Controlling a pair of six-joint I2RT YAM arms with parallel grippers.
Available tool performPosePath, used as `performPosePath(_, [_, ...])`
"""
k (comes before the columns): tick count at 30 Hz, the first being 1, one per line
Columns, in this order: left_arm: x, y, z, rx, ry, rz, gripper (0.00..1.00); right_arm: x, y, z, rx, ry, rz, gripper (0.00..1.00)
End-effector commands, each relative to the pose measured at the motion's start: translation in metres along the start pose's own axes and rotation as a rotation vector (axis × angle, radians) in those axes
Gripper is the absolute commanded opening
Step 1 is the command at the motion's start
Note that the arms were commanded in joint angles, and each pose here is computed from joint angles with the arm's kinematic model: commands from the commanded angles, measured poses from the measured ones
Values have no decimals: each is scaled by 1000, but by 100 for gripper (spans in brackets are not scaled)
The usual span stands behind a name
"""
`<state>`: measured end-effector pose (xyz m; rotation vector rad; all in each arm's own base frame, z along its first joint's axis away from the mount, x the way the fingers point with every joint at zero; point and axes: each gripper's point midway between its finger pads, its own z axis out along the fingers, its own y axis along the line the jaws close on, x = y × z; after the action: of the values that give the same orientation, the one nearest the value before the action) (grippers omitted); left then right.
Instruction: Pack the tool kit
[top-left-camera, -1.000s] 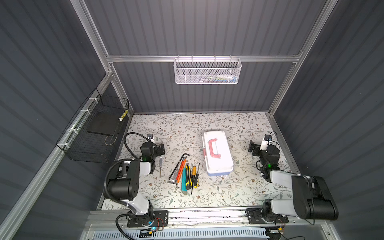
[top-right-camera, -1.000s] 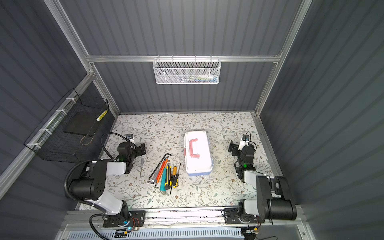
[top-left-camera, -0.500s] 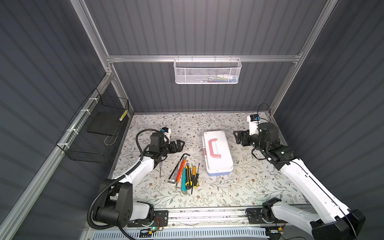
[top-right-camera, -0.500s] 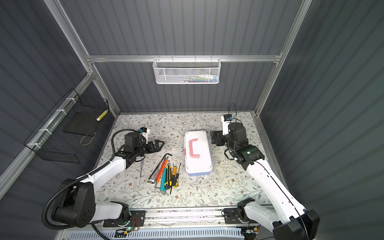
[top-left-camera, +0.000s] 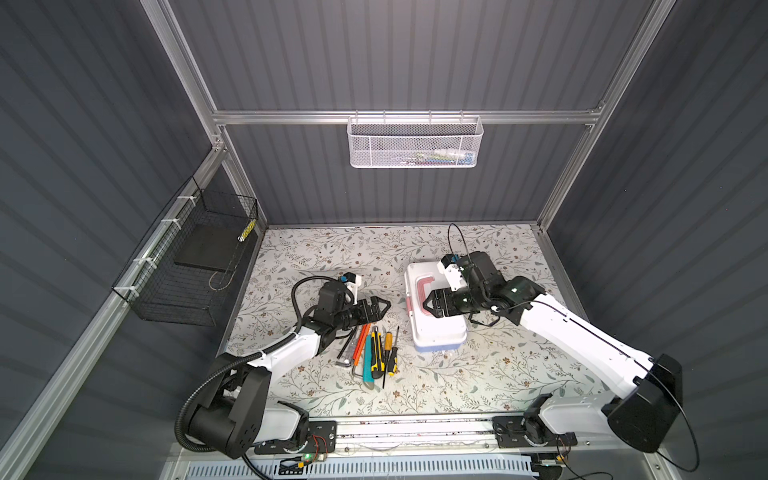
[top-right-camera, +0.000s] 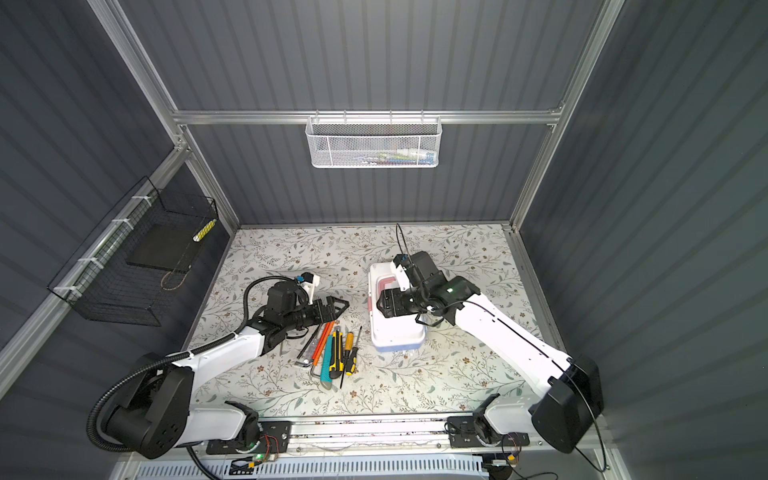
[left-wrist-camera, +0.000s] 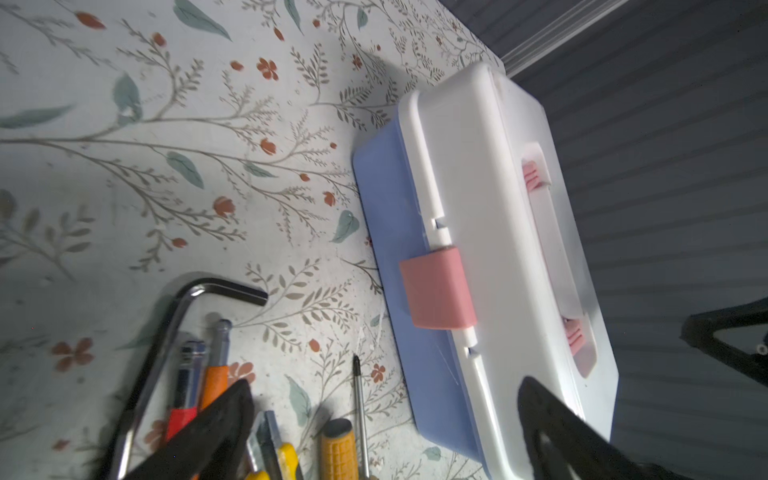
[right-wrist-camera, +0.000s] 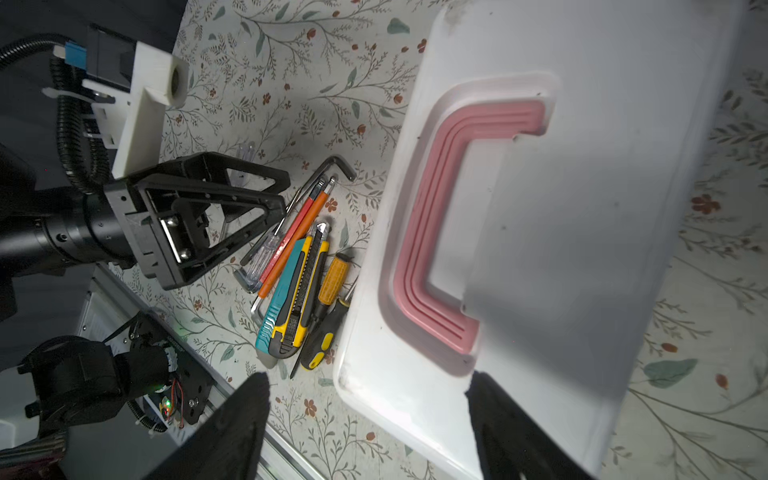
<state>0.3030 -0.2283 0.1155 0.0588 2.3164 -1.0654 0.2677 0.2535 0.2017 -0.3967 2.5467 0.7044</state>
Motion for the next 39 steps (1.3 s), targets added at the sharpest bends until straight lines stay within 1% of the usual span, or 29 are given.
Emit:
performPosePath(1, [2,-1,9,1,-20,-14,99,-9,4,5,2,6,24,76])
performPosePath(3, [4,0,14,4,-20,-1,99,-14,6,13,1,10,21,73])
performPosePath(4, [3,0,17,8,-18,12,96,-15,8,16,-9,18,18,72])
performPosePath(8, [-2,-1,29,4,10,43,95,-18,9,31,-17,46,25,72])
performPosePath(18, [-2,-4,45,78,-11,-15,96,-22,1,52,19,60,47,73])
performPosePath(26, [1,-11,55,100,-9,-18,96,-19,-3,67,32,95,67,74])
performPosePath(32, [4,-17,65,89,5,3,96,-11,-4,72,14,122,83,75])
performPosePath(35, [11,-17,72,52,41,35,95,-5,-5,76,3,131,95,75])
performPosePath(39, [16,-19,77,39,62,53,94,1,-7,78,-22,132,119,75])
